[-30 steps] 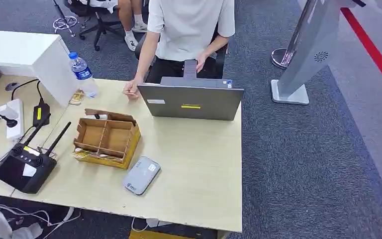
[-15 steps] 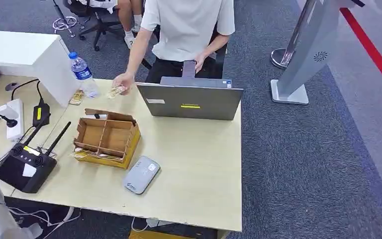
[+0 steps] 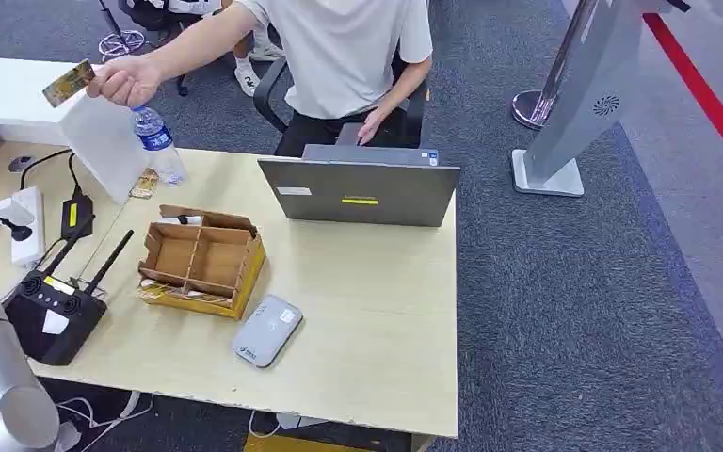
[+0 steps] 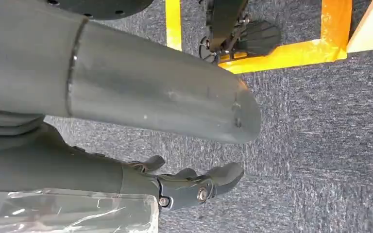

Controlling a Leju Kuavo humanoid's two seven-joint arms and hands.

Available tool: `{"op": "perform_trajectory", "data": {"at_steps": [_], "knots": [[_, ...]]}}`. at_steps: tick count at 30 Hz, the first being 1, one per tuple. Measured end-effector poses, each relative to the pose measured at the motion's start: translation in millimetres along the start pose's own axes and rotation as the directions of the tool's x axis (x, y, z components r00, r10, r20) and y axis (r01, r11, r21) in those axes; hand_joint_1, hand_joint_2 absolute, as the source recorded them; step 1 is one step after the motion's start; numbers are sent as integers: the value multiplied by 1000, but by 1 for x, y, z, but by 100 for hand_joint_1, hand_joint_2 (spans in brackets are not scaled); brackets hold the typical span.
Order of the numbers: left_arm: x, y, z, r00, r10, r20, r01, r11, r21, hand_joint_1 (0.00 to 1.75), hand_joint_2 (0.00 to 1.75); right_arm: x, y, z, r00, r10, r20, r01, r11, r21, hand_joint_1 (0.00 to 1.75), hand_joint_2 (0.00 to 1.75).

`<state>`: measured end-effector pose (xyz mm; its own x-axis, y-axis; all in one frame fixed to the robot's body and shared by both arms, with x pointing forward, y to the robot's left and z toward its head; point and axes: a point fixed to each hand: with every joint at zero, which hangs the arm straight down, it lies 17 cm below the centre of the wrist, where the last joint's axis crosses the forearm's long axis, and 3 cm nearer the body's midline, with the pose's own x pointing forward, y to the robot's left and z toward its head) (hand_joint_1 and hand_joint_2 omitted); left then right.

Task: Pass the card to the sensor for recognition and then transmit it.

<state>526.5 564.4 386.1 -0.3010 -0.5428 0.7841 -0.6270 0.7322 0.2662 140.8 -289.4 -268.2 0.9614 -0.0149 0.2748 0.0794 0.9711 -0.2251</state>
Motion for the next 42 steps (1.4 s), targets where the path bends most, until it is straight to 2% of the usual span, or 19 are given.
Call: {"op": "perform_trajectory", "data": {"at_steps": [9, 14, 15, 22, 28, 30, 32, 35, 39, 42], "knots": [[58, -37, -36, 955, -269, 125, 278, 959, -58, 0, 175, -1, 3, 0, 1000, 14, -8, -14, 1000, 13, 0, 0], [91, -52, -53, 882, -424, 207, 441, 896, -45, 0, 175, -2, 3, 1, 1000, 26, -16, -26, 1000, 18, 0, 0], [98, -55, -56, 863, -454, 222, 473, 880, -37, 175, 175, -2, 3, 0, 1000, 27, -16, -26, 999, 18, 0, 0], [141, -75, -70, 700, -637, 324, 664, 747, 33, 175, 175, -4, 6, 1, 999, 29, -25, -29, 999, 27, 0, 0], [143, -76, -70, 691, -643, 329, 671, 740, 37, 175, 175, -4, 6, 1, 999, 29, -25, -29, 999, 27, 0, 0], [151, -80, -72, 656, -672, 345, 700, 712, 55, 175, 175, -4, 6, 1, 999, 32, -26, -31, 999, 29, 0, 0], [182, -99, -74, 492, -768, 409, 800, 585, 137, 175, 175, -6, 6, 1, 999, 23, -37, -22, 999, 31, 0, 0], [206, -112, -84, 400, -818, 414, 842, 506, 187, 175, 175, -6, 7, 1, 998, 42, -40, -40, 999, 35, 0, 0], [219, -126, -89, 346, -836, 426, 857, 467, 219, 175, 175, -5, 9, 2, 998, 54, -42, -52, 998, 38, 0, 0], [226, -128, -88, 344, -833, 432, 847, 474, 240, 175, 175, -5, 9, 2, 997, 57, -45, -55, 998, 38, 0, 0]]}}
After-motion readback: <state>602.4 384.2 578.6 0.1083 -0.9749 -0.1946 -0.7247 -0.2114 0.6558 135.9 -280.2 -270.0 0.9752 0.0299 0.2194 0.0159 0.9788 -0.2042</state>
